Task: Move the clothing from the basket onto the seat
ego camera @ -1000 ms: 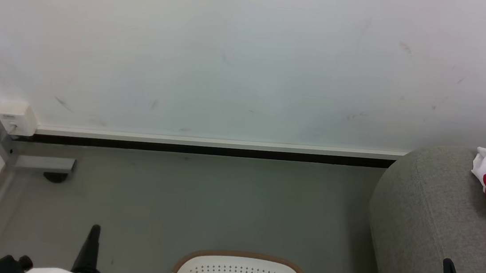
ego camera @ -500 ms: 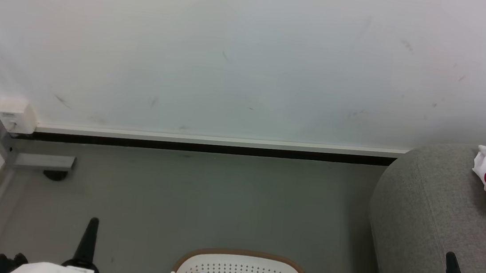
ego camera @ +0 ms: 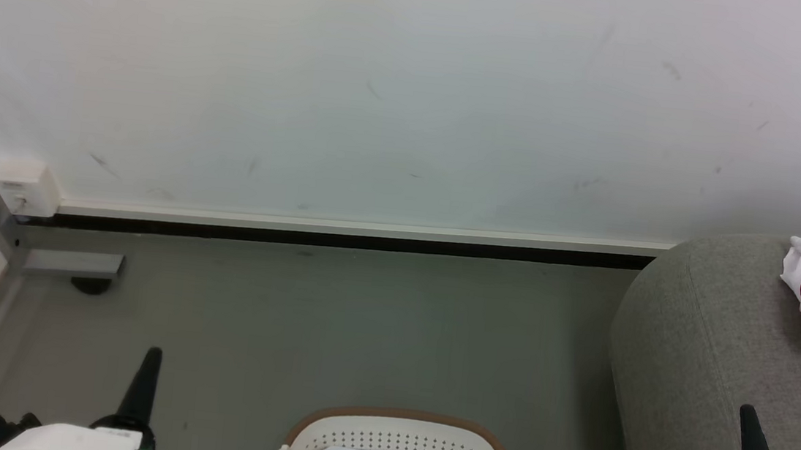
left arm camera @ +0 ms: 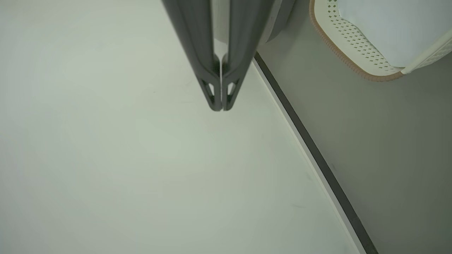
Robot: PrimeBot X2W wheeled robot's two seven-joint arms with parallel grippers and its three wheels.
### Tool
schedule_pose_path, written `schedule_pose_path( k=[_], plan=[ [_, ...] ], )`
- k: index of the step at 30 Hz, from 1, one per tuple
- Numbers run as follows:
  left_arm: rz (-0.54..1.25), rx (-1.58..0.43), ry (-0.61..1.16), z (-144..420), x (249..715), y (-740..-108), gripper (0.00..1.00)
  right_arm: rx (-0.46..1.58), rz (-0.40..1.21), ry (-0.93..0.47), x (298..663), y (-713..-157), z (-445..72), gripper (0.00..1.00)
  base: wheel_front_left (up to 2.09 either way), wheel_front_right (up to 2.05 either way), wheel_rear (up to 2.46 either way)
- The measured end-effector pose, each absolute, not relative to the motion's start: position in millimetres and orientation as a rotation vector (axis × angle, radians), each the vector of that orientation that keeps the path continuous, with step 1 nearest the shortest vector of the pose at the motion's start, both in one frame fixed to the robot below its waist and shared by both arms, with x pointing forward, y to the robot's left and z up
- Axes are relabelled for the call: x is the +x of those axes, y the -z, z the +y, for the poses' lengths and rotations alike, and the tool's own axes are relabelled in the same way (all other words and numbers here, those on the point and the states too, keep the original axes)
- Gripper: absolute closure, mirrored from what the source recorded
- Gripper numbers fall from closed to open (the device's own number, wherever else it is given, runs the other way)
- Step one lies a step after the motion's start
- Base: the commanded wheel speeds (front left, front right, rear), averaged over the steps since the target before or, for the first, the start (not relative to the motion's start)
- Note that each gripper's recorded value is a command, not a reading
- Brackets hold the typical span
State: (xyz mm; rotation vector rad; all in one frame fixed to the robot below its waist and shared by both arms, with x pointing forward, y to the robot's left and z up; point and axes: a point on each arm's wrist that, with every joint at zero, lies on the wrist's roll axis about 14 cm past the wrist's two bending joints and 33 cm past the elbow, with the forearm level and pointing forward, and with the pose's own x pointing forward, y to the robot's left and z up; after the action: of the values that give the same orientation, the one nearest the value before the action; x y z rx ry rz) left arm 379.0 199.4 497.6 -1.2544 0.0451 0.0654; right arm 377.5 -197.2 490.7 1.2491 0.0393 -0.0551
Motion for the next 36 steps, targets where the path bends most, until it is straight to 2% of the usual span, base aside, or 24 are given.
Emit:
schedule_pose_path(
  k=[36],
  plan=[
    [0.012, -1.533, -0.013, 199, 388, -514, 1.0, 1.528, 0.004, 0.006, 390, -507, -199, 1.0, 0.0, 0.0, 0.0]
  ],
)
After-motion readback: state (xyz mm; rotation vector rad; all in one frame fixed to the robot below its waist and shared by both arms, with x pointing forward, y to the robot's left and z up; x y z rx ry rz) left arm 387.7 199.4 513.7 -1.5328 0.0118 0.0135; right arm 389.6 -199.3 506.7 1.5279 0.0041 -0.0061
